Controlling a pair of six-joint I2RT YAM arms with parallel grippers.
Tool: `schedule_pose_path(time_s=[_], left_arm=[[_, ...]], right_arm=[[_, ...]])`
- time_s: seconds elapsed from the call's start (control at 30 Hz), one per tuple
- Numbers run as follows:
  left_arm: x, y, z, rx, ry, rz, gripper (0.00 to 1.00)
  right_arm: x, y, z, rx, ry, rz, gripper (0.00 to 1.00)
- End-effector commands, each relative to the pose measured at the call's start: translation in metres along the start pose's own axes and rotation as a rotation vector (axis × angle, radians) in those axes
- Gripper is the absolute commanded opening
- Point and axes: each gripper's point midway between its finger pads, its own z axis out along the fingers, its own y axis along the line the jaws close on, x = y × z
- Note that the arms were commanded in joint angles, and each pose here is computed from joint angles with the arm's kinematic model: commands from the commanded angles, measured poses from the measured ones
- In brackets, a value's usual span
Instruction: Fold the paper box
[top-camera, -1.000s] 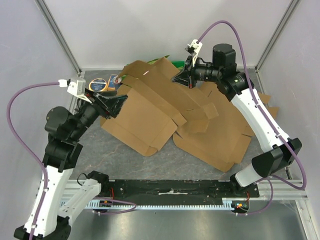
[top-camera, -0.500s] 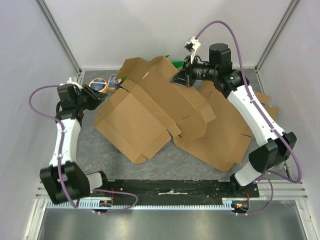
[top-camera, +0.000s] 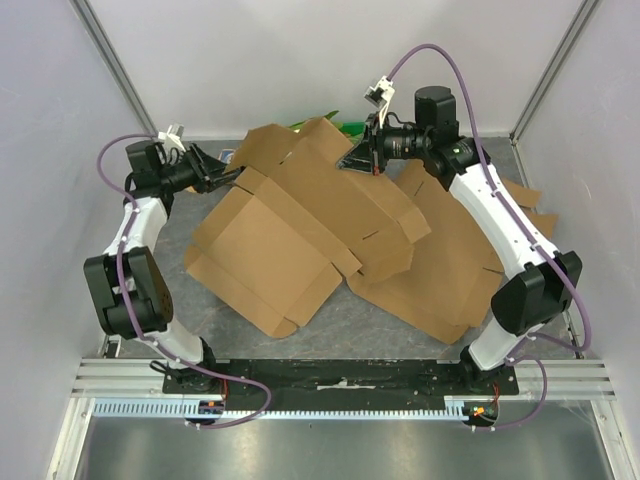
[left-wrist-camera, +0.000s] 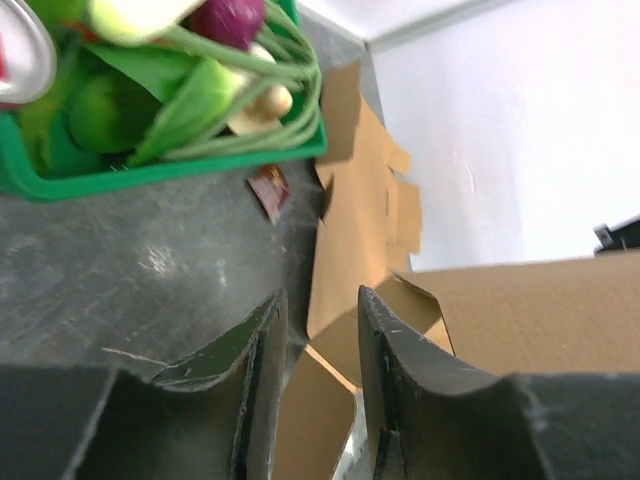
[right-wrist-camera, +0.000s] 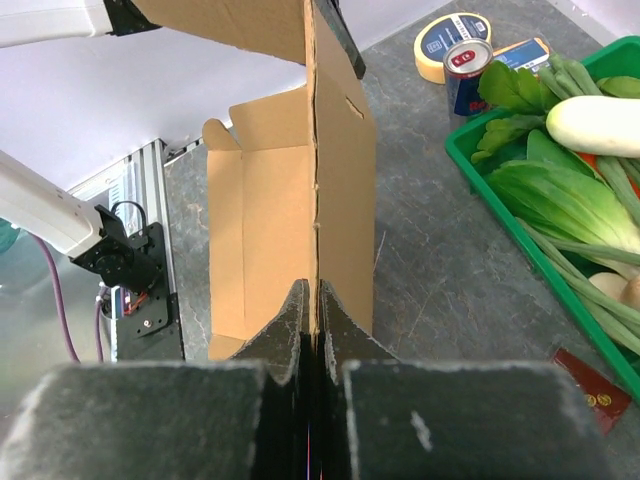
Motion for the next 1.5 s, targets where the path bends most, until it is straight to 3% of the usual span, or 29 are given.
schedule_pose_path(time_s=[0.0, 0.2, 0.47, 0.67, 0.7, 0.9, 0.93, 1.03, 1.07, 1.17, 1.47], left_arm=[[0.027, -0.035, -0.002, 0.224, 0.131, 0.131, 0.40], [0.050, -0.044, -0.002, 0.261, 0.189, 0.119, 0.39], [0.071, -0.028, 0.022, 0.180, 0.243, 0.091, 0.50], [0.074, -0.020, 0.032, 0.116, 0.233, 0.085, 0.26], [0.075, -0.020, 0.032, 0.105, 0.232, 0.089, 0.18], [0.075, -0.013, 0.019, -0.017, 0.166, 0.120, 0.07], [0.076, -0.011, 0.017, -0.038, 0.152, 0.119, 0.08], [0.083, -0.003, 0.008, -0.109, 0.110, 0.080, 0.27], [0.082, -0.010, 0.002, -0.112, 0.077, 0.100, 0.41], [0.098, 0.006, -0.014, -0.206, 0.023, 0.066, 0.59], [0.104, 0.044, -0.070, -0.457, -0.208, -0.055, 0.72]], right_arm=[[-0.025, 0.003, -0.005, -0.034, -0.052, -0.062, 0.00], [-0.031, -0.005, 0.001, -0.039, -0.066, -0.042, 0.00], [-0.036, -0.003, 0.005, -0.073, -0.088, -0.017, 0.00], [-0.040, 0.002, 0.003, -0.078, -0.112, -0.022, 0.00], [-0.038, 0.000, 0.003, -0.076, -0.109, -0.019, 0.00], [-0.020, -0.010, 0.008, -0.041, -0.086, -0.031, 0.00], [-0.017, -0.011, 0.010, -0.035, -0.080, -0.036, 0.00], [-0.008, -0.014, 0.015, 0.027, -0.045, -0.073, 0.00], [0.001, -0.016, 0.018, 0.045, -0.009, -0.098, 0.00], [0.021, -0.021, 0.034, 0.143, 0.088, -0.130, 0.00], [0.058, -0.027, 0.073, 0.294, 0.250, -0.272, 0.00]])
